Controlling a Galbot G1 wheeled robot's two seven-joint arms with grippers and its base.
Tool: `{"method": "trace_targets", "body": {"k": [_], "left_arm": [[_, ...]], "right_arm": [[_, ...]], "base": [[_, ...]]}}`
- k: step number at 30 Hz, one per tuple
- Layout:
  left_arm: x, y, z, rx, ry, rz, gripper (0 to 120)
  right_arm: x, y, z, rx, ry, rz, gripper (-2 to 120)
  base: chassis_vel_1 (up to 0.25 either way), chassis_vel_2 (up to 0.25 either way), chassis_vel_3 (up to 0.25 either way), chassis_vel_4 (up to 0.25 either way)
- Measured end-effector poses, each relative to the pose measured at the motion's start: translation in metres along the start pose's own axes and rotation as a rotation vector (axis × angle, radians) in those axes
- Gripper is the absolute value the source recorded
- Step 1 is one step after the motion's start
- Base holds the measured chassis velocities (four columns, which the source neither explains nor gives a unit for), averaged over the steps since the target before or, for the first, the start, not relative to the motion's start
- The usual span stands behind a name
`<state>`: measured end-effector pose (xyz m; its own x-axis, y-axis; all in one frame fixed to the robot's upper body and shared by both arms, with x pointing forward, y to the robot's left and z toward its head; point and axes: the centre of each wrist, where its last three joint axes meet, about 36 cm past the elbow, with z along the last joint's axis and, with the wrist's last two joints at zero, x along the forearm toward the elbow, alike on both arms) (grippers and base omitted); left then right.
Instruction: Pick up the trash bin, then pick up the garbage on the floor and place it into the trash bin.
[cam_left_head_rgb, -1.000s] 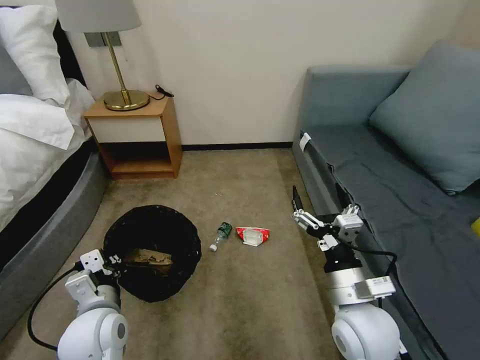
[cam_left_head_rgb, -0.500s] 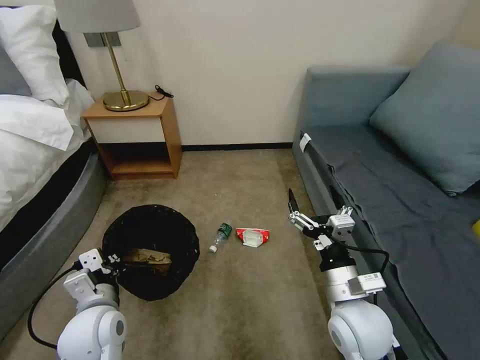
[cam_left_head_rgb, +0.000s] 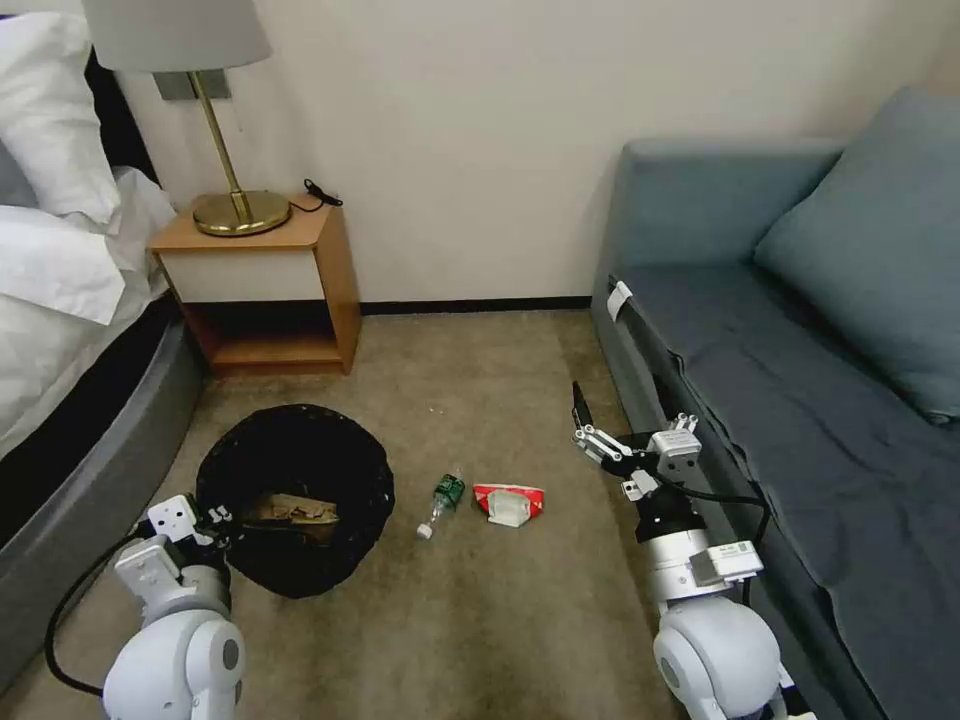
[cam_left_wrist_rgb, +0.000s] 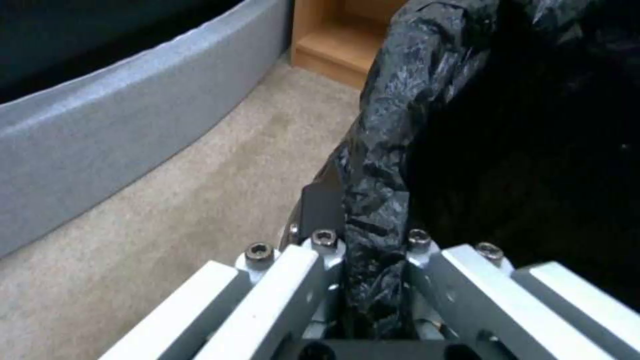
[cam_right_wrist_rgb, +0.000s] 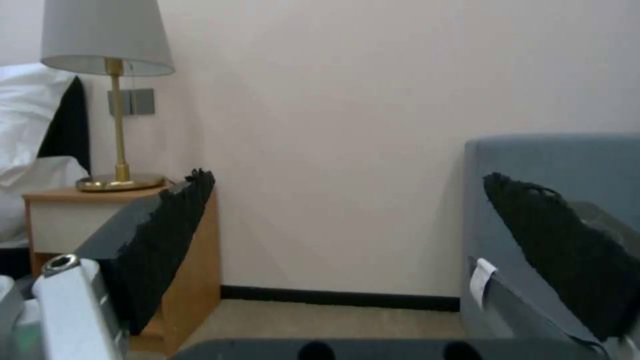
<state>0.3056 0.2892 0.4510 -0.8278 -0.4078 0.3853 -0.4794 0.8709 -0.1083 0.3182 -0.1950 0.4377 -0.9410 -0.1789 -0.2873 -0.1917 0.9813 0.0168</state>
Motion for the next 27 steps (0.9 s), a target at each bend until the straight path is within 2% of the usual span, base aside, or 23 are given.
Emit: {"method": "trace_targets", "body": {"k": [13, 20, 24, 27], "left_arm": [[-0.004, 0.002, -0.001, 0.007, 0.001, 0.0, 2], [-0.009, 0.002, 0.001, 0.004, 0.011, 0.001, 2], [-0.011, 0.003, 0.001, -0.009, 0.025, -0.003, 2], [-0.008, 0.004, -0.002, -0.03, 0.019, -0.011, 2]], "right_arm": [[-0.003, -0.003, 0.01, 0.012, 0.022, -0.009, 100], [-0.009, -0.012, 0.013, 0.03, 0.025, -0.044, 100], [-0.013, -0.025, 0.019, 0.047, 0.057, -0.101, 100], [-0.015, -0.034, 0.024, 0.015, 0.104, -0.16, 100]], "base": [[-0.09, 0.093, 0.089, -0.097], [-0.015, 0.014, 0.015, -0.006], [0.0, 0.0, 0.0, 0.0], [0.0, 0.0, 0.0, 0.0]]}}
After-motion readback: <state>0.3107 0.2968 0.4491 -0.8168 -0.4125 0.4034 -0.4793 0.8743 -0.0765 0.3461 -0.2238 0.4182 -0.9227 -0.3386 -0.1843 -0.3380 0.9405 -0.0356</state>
